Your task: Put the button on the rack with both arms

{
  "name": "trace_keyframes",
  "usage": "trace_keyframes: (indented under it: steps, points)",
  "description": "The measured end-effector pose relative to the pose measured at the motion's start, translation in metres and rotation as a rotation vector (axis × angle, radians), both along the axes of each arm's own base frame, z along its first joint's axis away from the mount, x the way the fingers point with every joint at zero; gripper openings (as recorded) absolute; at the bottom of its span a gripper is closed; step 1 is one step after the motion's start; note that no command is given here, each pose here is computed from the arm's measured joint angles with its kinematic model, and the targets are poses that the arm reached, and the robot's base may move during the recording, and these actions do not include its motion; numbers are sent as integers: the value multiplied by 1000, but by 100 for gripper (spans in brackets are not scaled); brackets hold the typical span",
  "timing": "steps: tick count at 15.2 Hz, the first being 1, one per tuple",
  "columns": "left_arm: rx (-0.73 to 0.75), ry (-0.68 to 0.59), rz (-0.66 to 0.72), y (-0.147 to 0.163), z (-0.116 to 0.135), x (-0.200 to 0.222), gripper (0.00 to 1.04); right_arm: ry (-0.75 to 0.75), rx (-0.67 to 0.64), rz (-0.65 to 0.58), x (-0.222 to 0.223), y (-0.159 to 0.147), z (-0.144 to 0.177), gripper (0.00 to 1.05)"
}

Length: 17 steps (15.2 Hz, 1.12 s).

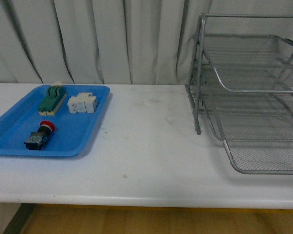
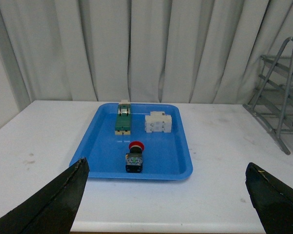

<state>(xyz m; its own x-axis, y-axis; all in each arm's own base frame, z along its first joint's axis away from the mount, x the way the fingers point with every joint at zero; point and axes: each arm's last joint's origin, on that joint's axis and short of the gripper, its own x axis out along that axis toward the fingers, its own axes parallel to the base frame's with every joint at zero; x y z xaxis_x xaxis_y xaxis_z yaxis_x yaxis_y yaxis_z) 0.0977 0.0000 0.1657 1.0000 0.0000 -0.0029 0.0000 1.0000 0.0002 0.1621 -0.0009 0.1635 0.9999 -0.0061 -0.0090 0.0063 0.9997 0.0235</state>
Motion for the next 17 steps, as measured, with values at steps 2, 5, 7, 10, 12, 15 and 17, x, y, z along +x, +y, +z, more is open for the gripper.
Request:
trace_keyframes:
  steps: [2,5,7,10,12,15,17]
  points:
    - [0,0,0,0,0,0,98,5,-14,0,-10,0,-1,2]
    - [0,0,0,0,0,0,98,0,-17,0,-22,0,0,2]
    - [0,0,0,0,0,0,98,-8,-17,0,-27,0,3,2]
    - [0,0,0,0,0,0,98,-17,-17,0,-35,0,6,2]
    - [0,0,0,0,0,0,98,-20,-17,0,-40,0,7,2]
    - [0,0,0,0,0,0,98,-23,-17,0,-45,0,7,2]
    - [0,0,0,0,0,0,98,-22,-17,0,-49,0,7,2]
